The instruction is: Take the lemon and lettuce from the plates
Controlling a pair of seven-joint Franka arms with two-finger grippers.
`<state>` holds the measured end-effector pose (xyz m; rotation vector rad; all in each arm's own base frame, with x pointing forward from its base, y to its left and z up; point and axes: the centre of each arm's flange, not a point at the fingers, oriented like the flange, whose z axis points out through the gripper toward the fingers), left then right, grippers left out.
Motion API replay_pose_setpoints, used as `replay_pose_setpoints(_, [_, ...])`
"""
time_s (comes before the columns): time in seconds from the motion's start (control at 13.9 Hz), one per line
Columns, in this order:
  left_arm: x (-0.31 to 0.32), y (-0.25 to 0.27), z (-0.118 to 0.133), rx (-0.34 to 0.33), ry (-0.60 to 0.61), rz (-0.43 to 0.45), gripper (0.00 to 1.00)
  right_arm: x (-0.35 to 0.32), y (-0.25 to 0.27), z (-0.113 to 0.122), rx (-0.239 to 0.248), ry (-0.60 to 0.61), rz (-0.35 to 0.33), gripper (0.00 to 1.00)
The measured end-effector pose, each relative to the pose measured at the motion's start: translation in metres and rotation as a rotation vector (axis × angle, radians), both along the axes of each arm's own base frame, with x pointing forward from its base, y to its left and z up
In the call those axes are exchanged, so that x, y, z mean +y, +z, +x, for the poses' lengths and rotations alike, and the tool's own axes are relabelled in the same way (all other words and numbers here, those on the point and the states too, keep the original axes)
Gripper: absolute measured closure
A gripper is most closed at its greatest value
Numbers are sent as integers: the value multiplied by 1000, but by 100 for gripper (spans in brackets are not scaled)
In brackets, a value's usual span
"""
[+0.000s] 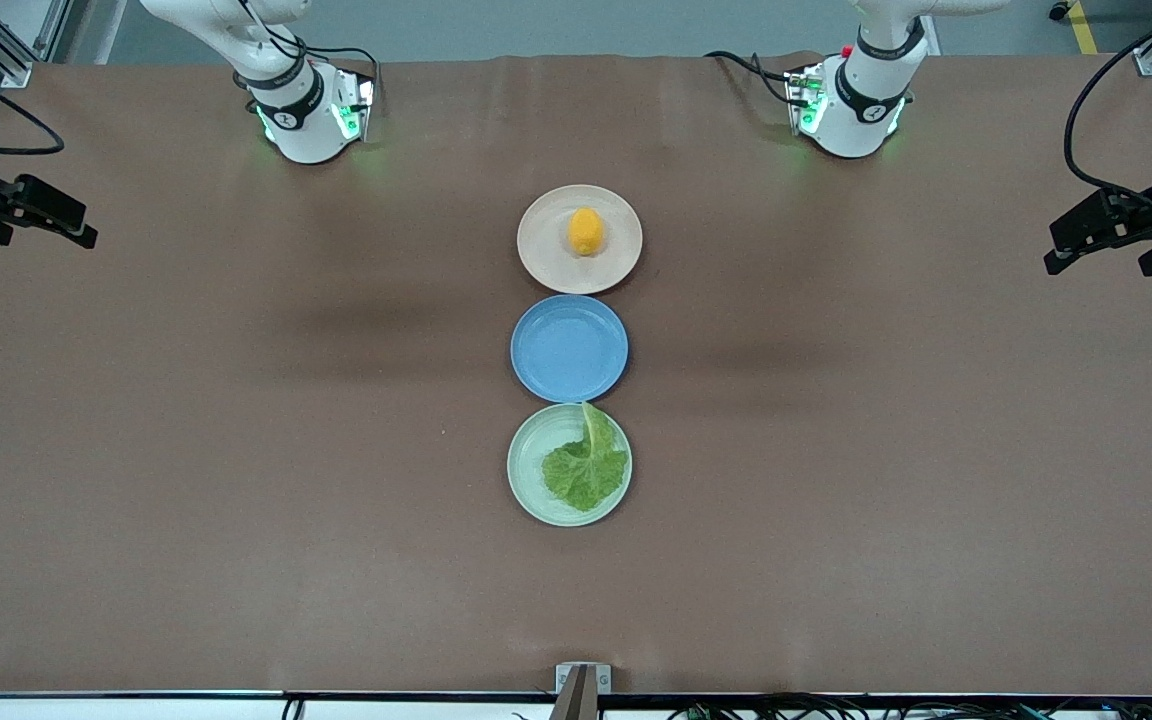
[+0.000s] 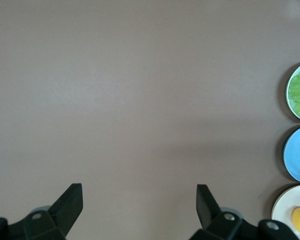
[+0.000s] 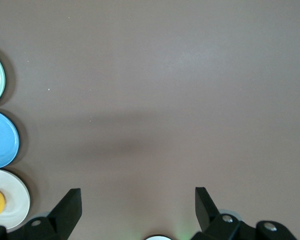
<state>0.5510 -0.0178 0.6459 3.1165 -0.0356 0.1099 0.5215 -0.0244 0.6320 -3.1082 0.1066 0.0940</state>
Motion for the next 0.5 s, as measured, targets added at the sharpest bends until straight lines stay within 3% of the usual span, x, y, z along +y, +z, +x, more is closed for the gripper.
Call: replay_pose_setpoints(0.5, [0, -1, 0, 3, 4, 0, 0, 5, -1, 0, 0, 9, 2, 0])
